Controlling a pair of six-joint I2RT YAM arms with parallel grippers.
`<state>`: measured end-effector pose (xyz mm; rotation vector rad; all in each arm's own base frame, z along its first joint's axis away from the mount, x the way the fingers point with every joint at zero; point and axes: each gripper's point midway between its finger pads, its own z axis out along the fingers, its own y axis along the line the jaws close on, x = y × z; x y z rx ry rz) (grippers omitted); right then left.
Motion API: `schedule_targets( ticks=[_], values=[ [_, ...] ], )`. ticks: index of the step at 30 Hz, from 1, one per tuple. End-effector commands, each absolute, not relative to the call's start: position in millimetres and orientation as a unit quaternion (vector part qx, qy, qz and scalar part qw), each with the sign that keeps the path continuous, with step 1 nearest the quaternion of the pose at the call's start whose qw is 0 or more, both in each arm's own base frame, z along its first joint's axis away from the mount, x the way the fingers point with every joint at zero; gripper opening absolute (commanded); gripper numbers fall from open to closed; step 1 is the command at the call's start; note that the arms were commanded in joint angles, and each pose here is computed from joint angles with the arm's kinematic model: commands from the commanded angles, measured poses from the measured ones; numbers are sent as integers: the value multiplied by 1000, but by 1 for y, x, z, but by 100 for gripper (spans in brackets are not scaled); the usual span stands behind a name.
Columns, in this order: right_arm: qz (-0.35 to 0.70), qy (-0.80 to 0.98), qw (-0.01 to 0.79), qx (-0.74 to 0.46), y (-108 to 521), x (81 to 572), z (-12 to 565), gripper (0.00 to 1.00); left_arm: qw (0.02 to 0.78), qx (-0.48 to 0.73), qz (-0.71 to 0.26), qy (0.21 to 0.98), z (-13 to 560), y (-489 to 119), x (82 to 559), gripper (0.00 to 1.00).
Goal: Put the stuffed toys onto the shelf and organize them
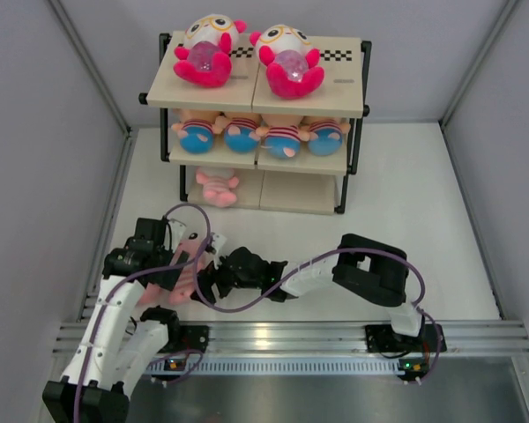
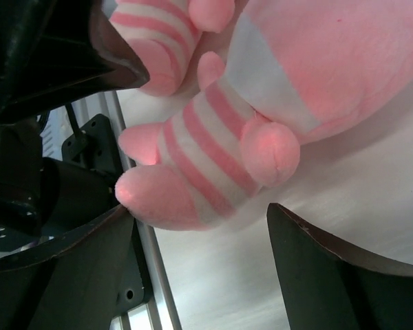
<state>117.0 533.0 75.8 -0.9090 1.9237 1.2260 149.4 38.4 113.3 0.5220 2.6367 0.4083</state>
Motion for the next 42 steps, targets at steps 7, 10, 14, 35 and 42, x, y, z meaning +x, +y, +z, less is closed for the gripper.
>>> schedule_targets(
  ticks=[7, 10, 14, 35, 42],
  values=[
    [500, 732, 356, -294, 559, 116, 92, 80, 237, 193, 140, 942, 124, 33, 162, 99],
    [522, 718, 356, -293, 563, 112, 105, 82, 232, 200, 137, 942, 121, 32, 162, 98],
    [525, 712, 363, -293, 562, 104, 119, 86, 225, 213, 141, 940, 118, 33, 169, 99],
    [458, 786, 336, -244, 558, 116, 66, 26, 247, 200, 141, 938, 132, 31, 181, 99],
    [431, 802, 365, -193, 503, 127, 82, 0, 266, 194, 150, 932, 144, 33, 183, 99]
  ],
)
